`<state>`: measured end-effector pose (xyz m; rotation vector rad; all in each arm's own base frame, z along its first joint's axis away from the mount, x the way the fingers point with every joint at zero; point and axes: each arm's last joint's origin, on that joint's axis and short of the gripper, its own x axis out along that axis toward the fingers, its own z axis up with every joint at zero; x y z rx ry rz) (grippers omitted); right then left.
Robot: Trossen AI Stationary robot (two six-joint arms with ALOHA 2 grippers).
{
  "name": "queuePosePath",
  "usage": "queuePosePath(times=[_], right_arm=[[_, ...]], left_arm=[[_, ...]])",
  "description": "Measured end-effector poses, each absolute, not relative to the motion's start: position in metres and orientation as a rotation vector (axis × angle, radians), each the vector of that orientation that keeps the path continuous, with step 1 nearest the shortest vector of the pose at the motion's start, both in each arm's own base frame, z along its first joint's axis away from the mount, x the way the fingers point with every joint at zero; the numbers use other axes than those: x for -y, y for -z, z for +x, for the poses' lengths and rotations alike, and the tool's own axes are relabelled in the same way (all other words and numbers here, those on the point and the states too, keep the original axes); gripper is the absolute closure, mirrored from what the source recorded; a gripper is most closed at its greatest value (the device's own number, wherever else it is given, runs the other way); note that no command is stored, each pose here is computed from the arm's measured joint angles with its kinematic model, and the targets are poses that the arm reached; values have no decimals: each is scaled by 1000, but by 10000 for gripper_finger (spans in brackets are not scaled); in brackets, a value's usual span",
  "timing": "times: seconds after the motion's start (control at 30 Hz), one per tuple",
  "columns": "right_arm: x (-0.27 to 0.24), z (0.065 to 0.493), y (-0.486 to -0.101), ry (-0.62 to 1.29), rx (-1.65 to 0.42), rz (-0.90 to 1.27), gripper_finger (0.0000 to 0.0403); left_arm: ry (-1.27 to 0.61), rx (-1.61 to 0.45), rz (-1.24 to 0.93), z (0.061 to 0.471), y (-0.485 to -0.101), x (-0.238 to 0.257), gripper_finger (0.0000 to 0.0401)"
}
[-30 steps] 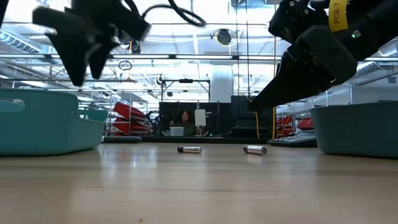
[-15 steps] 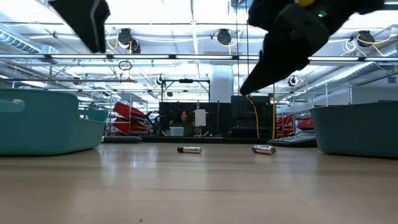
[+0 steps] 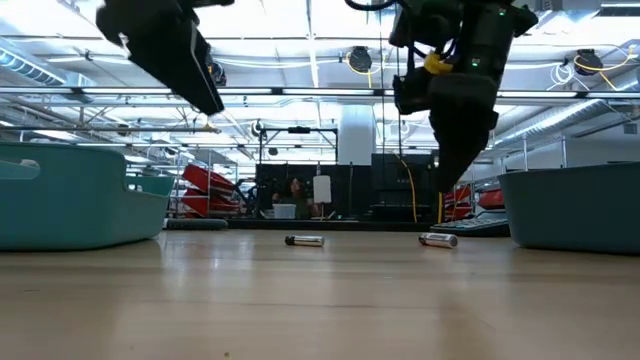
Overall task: Sort batteries
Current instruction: Put the silver battery into the light blue bin
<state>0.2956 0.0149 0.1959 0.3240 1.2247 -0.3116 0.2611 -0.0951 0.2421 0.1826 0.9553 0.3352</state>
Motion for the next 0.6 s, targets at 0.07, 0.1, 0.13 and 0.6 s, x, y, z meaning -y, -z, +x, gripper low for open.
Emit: queuePosePath(times=[0.07,0.1,0.13,0.6], right_arm=[[-10,296,-196,331,-1225,352,306],[-8,295,-195,340,-1233,364,306],[-6,296,-193,344,-1237,379,303],[-3,309,-147,360,-1387,425,285]], left_arm=[[-318,-925,187,263,-234,95,77],[-308,-901,180,265,-230,95,77],[-293,-887,173,266,-226,94,77],[-212,-736,103,274,-194,78,77]])
